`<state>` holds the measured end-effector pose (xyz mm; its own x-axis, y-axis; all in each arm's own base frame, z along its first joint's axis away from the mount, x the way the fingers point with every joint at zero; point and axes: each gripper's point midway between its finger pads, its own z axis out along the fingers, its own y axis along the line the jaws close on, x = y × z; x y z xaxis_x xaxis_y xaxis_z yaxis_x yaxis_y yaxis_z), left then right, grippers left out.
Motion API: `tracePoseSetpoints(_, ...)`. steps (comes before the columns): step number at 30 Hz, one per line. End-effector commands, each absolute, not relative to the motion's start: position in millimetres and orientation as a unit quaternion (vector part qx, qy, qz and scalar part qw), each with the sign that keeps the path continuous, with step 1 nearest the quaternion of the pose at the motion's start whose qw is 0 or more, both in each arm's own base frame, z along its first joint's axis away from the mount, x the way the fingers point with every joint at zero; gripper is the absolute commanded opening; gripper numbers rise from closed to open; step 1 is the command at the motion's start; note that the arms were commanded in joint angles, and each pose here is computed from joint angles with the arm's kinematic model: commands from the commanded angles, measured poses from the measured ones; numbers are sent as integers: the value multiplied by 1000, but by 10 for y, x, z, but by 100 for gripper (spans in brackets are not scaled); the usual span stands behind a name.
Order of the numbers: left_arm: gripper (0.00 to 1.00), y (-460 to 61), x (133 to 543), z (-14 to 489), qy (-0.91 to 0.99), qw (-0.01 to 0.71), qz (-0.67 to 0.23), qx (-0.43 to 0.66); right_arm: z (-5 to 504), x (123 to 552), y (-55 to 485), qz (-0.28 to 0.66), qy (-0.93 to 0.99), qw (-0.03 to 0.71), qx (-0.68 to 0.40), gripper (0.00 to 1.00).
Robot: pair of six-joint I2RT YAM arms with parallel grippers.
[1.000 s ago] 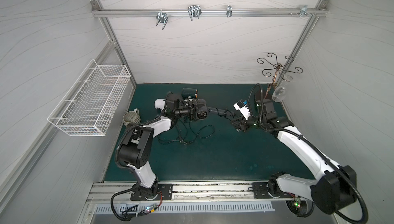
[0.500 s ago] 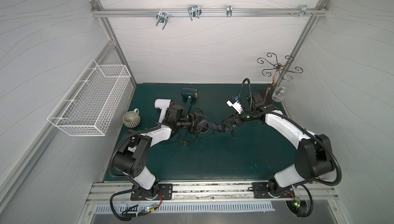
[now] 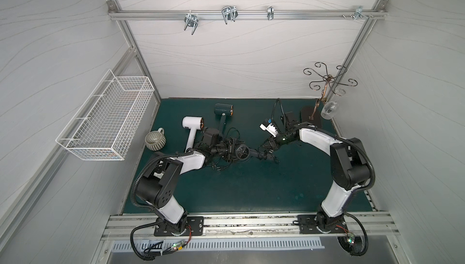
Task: Wrap the cord around the hair dryer
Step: Wrap the power cord around the hair dryer.
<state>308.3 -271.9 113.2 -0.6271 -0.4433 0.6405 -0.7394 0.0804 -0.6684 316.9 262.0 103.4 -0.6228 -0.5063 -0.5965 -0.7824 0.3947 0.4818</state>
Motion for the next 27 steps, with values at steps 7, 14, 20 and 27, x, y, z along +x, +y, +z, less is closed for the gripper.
tracePoseSetpoints(7,0,-2892,3104,1458,-699,144,594,373,833,3212,2630,356,829,138,-408,3)
tracePoseSetpoints(14,0,-2890,3112,1455,-695,145,595,377,771,3188,2608,348,837,117,-406,5)
tracePoseSetpoints(20,0,-2916,3084,1446,-692,152,595,379,773,3201,2590,340,839,114,-408,40)
tracePoseSetpoints(27,0,-2949,3063,1465,-690,155,597,378,759,3222,2575,331,844,109,-409,55)
